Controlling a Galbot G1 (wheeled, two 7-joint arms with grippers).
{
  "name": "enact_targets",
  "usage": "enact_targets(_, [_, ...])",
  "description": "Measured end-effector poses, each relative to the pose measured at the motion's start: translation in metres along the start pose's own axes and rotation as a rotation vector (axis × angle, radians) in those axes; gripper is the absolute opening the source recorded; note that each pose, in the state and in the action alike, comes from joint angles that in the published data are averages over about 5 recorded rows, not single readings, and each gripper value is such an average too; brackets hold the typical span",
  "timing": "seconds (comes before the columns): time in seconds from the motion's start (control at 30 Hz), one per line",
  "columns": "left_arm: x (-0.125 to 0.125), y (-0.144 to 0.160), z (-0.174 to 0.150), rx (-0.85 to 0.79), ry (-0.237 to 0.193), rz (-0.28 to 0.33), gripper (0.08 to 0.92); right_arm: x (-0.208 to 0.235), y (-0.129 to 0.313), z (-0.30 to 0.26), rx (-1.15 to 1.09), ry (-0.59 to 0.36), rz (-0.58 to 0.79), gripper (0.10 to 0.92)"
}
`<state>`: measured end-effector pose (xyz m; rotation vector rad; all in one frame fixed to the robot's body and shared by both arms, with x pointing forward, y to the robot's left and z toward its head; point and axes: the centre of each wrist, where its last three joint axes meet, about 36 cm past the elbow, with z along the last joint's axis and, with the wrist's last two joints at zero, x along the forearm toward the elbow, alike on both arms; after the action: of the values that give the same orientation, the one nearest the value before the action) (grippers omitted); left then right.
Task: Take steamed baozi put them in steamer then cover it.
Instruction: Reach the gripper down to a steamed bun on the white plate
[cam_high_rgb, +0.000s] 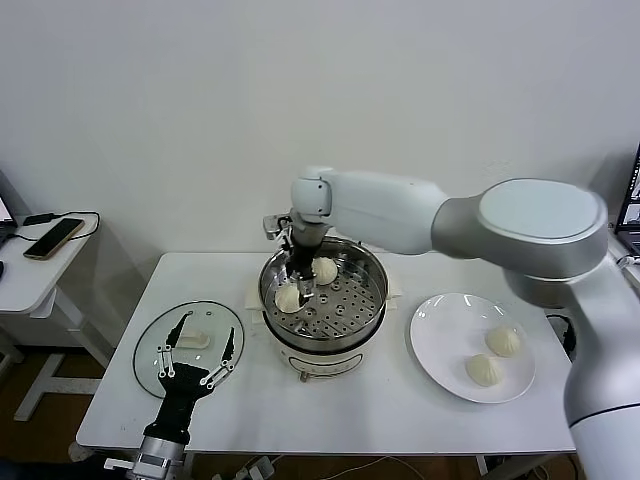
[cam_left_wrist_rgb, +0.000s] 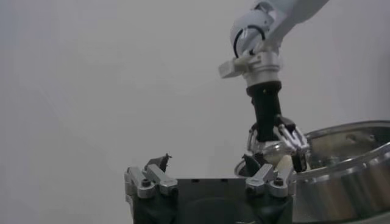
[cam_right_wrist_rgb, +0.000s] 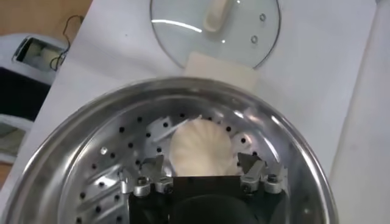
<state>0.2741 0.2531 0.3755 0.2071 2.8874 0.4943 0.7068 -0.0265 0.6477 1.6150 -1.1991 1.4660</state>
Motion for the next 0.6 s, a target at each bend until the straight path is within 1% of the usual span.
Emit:
enact_targets(0.17, [0.000, -0.001, 0.000, -0.001, 0.000, 0.005, 0.823, 0.047, 0.014, 0.044, -0.013, 0.007, 0.017, 0.823])
enact_targets(0.33, [0.000, -0.001, -0.001, -0.001, -0.001, 0.009, 0.823, 0.080, 0.041, 0.108, -0.066, 0.015, 0.020, 0.823])
enact_targets(0.47, [0.000, -0.003, -0.002, 0.000, 0.000, 0.011, 0.823, 0.095, 0.071, 0.165, -0.119, 0.027, 0.006, 0.823])
enact_targets(0.6, [0.001, -0.004, -0.003, 0.002, 0.001, 0.012, 0.823, 0.095, 0.107, 0.216, -0.169, 0.041, -0.021, 0.823])
